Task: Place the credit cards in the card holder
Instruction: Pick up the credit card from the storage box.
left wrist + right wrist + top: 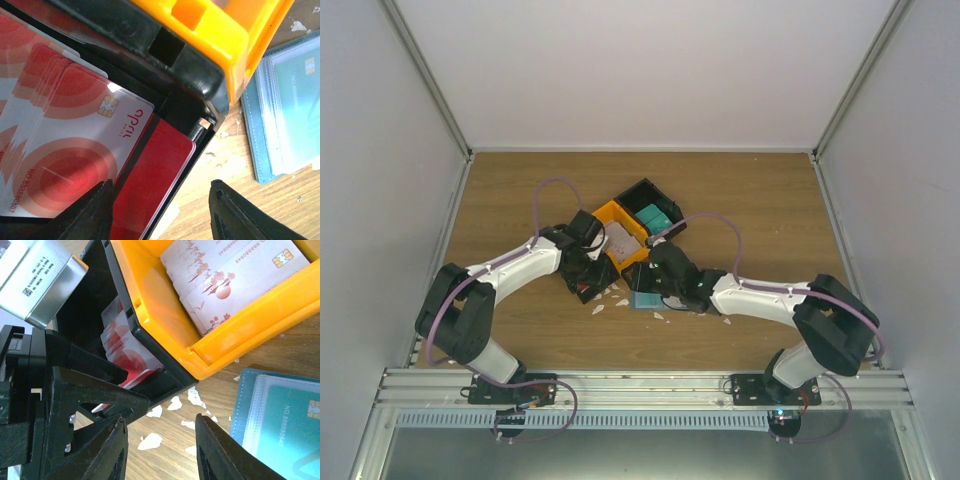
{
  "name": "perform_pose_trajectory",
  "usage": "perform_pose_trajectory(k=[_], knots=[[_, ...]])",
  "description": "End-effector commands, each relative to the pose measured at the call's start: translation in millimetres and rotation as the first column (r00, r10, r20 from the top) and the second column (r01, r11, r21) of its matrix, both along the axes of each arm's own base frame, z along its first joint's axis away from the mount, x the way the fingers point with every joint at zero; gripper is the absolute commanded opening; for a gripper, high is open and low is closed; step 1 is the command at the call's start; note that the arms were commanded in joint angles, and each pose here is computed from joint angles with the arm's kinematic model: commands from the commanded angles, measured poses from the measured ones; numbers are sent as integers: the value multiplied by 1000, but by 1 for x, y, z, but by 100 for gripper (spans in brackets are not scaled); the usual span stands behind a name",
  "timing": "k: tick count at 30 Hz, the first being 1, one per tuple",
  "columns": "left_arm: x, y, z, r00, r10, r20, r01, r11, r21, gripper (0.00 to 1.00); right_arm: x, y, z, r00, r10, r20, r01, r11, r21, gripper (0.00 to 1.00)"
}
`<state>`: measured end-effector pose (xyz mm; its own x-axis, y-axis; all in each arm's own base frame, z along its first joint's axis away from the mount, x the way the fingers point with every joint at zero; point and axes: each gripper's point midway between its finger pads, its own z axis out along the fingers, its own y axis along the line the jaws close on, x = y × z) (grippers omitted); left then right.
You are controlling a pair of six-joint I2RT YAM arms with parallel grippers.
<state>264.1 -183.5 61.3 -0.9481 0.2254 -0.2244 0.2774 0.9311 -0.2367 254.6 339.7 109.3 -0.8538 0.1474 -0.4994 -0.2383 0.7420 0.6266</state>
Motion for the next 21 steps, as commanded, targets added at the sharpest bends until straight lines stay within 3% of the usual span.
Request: perform_pose_trajectory(k=[1, 16, 21], knots=[[7, 3, -6, 999, -26, 26, 24, 999, 47, 56, 3, -11, 2, 999, -40, 11, 40, 999, 1, 39], [-3, -2, -4, 997, -79, 5, 79, 996, 36, 41, 4, -16, -2, 999, -51, 1, 51, 999, 8, 40], [-7, -2, 5, 997, -82, 7, 82, 996, 28, 40, 4, -15, -2, 999, -48, 1, 48, 999, 9, 40]])
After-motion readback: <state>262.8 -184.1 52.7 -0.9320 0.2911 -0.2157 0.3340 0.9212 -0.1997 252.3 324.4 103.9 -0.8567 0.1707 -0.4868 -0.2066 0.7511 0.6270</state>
